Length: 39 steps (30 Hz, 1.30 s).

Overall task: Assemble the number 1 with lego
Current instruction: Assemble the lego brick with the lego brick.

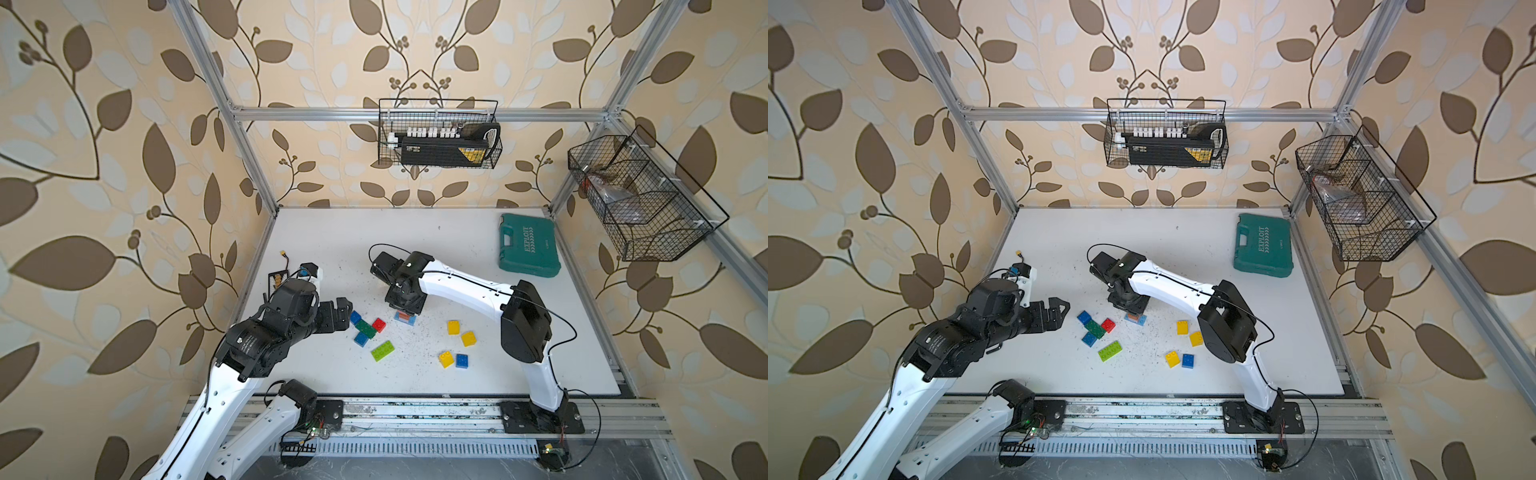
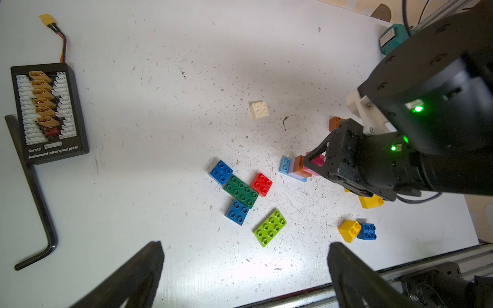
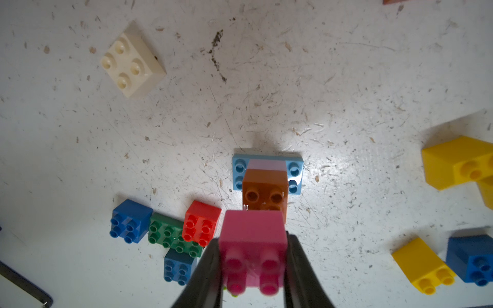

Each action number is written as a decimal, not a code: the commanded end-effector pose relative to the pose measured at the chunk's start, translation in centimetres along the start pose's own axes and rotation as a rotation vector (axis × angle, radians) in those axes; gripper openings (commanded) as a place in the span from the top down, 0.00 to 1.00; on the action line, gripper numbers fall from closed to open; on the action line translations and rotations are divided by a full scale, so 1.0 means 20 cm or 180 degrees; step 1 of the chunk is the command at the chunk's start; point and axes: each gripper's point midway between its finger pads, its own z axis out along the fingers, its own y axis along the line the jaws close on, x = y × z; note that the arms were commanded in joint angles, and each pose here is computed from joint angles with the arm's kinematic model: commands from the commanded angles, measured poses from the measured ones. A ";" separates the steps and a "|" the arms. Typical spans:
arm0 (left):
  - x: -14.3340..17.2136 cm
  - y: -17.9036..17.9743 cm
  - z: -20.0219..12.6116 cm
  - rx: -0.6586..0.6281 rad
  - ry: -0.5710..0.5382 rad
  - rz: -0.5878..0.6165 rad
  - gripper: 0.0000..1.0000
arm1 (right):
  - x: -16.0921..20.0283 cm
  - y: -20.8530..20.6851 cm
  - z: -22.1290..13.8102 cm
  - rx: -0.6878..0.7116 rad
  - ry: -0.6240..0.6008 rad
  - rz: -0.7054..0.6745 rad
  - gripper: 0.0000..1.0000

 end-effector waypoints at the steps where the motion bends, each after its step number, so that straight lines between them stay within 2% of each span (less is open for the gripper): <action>1: -0.01 -0.02 -0.01 0.0081 -0.0059 0.0057 0.01 | 0.01 -0.08 0.09 0.0270 0.0003 0.0046 0.92; 14: -0.01 -0.02 -0.02 0.0074 -0.0088 0.0048 0.01 | -0.03 -0.13 0.15 0.0453 0.0001 -0.0007 0.92; 35: -0.01 -0.01 -0.01 0.0057 -0.0058 0.0049 0.01 | -0.01 -0.19 0.33 0.0675 0.0338 -0.0245 0.92; 39: -0.01 -0.01 -0.01 0.0054 -0.0056 0.0050 0.01 | -0.01 -0.20 0.41 0.0621 0.0498 -0.0224 0.92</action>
